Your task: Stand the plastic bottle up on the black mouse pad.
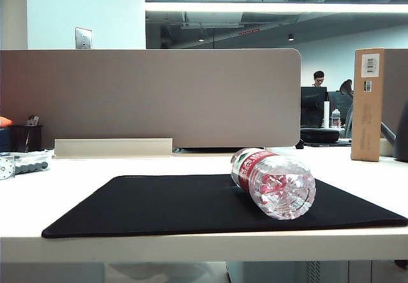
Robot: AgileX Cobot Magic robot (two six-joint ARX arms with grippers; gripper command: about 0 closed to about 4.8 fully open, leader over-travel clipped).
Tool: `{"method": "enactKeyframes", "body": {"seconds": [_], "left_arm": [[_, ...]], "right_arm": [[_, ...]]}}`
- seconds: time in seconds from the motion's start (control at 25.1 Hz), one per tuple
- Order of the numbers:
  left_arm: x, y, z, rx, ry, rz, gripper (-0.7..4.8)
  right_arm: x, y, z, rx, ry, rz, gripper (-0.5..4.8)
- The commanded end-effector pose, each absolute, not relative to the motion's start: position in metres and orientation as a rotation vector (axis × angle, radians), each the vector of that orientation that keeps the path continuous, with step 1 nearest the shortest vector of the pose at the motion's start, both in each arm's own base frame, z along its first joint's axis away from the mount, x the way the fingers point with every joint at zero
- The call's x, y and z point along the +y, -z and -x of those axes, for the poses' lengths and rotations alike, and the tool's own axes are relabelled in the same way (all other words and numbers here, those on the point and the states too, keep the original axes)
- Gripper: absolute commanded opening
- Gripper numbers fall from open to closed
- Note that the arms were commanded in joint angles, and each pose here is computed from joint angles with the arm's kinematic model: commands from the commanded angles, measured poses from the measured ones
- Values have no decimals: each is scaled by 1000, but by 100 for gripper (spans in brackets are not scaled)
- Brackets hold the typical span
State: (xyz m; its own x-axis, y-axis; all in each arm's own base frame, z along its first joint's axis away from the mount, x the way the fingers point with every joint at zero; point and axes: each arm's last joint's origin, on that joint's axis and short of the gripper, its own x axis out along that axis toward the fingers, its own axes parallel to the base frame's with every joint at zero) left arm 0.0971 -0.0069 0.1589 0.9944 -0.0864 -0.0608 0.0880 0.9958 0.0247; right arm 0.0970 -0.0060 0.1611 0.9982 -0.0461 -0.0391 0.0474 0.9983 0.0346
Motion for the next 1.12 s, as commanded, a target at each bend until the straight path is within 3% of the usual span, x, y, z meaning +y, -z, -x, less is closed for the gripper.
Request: {"method": "enactKeyframes", "body": {"seconds": [0.04, 0.32, 0.48, 0.68, 0.76, 0.88, 1.12], "left_arm": [[-10, -161, -97, 44, 123, -28, -1], [-20, -161, -95, 43, 225, -30, -1], [-34, -160, -92, 48, 374, -34, -1], [-56, -146, -91, 216, 566, -85, -1], [-68, -137, -87, 309, 674, -128, -1], [-76, -131, -81, 367, 769, -164, -1], [-74, -137, -80, 311, 763, -146, -1]], "right_arm": [[-6, -161, -97, 30, 47, -37, -1], [-6, -161, -97, 30, 47, -38, -1], [-6, -161, -97, 30, 40, -47, -1], [-6, -161, -97, 22, 44, -378, -1], [-3, -162, -97, 32, -47, -562, -1], [4, -180, -94, -6, -315, -684, -3], [6, -244, -92, 46, -356, -652, -3]]}}
